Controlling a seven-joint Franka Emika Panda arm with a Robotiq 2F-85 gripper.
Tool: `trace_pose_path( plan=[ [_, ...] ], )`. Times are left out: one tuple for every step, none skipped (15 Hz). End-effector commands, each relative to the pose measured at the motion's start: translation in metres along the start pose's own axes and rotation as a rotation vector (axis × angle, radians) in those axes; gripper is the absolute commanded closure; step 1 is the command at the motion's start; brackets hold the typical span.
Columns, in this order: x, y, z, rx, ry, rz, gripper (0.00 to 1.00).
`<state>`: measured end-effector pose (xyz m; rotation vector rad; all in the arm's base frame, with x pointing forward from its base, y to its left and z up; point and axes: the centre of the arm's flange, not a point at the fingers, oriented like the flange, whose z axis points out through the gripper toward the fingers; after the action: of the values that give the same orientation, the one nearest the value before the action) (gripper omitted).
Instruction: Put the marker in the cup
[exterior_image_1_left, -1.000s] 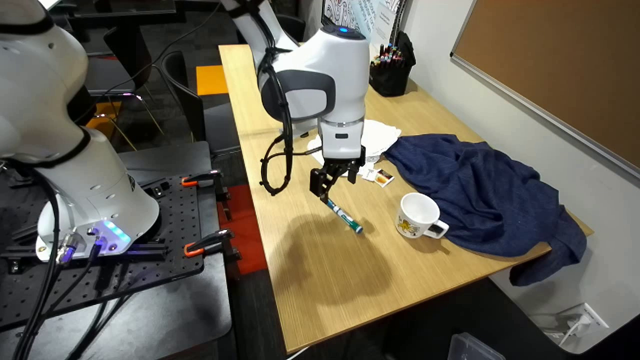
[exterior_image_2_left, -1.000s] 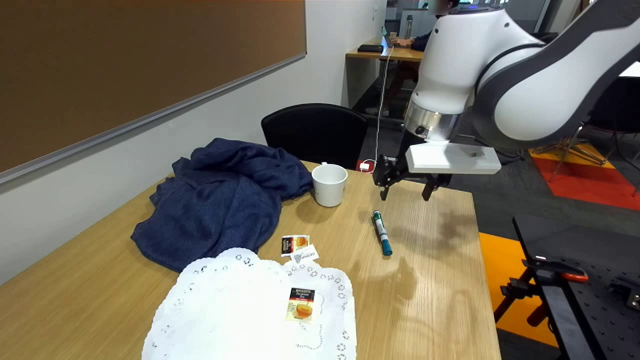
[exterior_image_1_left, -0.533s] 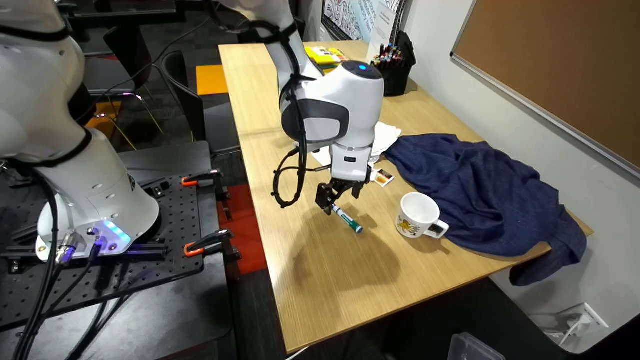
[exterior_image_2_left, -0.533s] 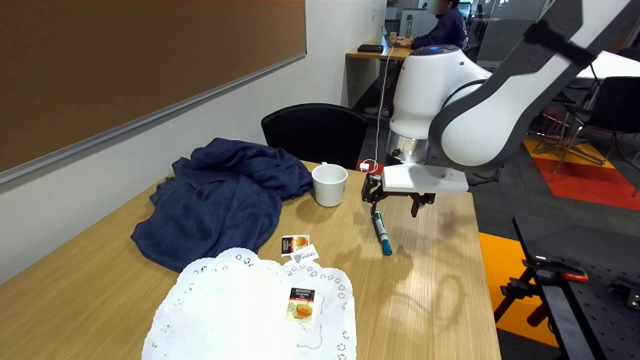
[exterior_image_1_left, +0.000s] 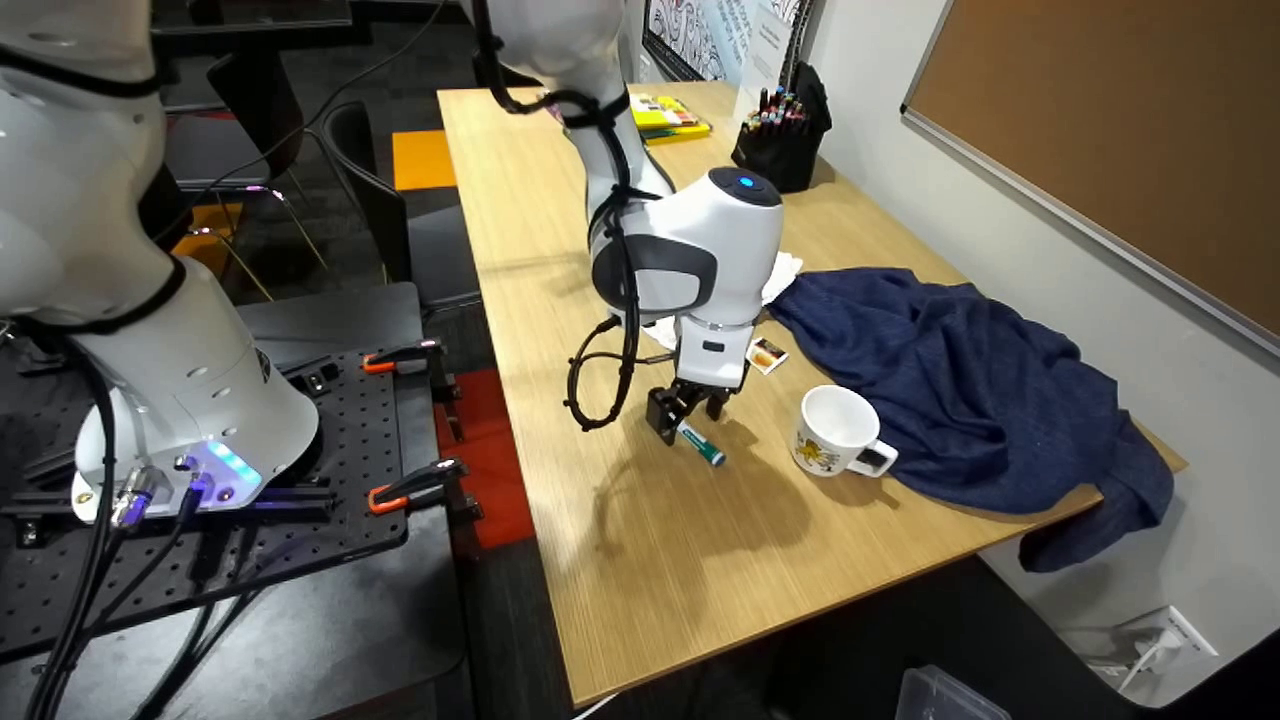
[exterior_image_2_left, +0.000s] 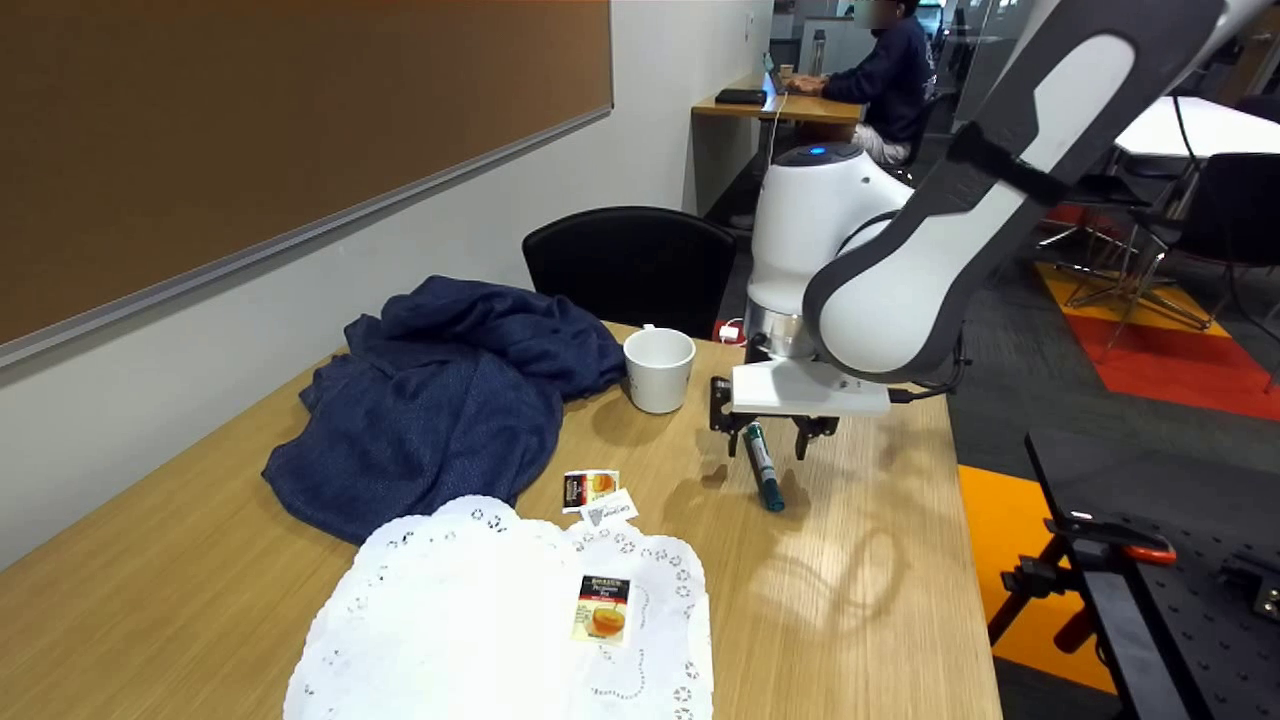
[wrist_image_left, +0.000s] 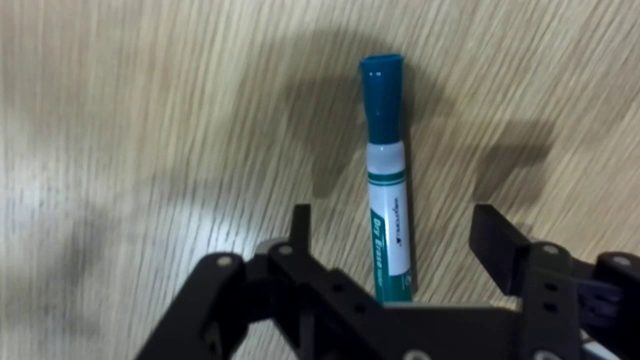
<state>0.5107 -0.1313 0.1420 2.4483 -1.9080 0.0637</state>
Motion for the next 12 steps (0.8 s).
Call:
trace_pose_path(
  plan=[
    [0.005, -0.007, 0.008, 0.006, 0.006, -0.002, 0.47],
    [0.005, -0.007, 0.01, 0.004, 0.007, -0.002, 0.56],
    [0.005, -0.007, 0.011, 0.001, 0.009, -0.003, 0.63],
    [0.006, -0.007, 0.011, -0.001, 0.012, -0.005, 0.72],
    [0.005, -0.006, 0.008, -0.002, 0.015, -0.008, 0.79],
    [0.004, -0.004, 0.003, 0.002, 0.017, -0.016, 0.88],
    [0.0, -0.002, -0.008, 0.013, 0.013, -0.04, 0.94],
    [-0.005, 0.0, -0.018, 0.02, 0.008, -0.069, 0.99],
    [-0.01, 0.001, -0.029, 0.03, 0.008, -0.105, 0.96],
    [-0.015, 0.003, -0.045, 0.037, -0.006, -0.162, 0.95],
    [-0.021, 0.003, -0.06, 0.037, -0.02, -0.218, 0.95],
    [-0.026, 0.003, -0.077, 0.041, -0.028, -0.29, 0.95]
  ],
)
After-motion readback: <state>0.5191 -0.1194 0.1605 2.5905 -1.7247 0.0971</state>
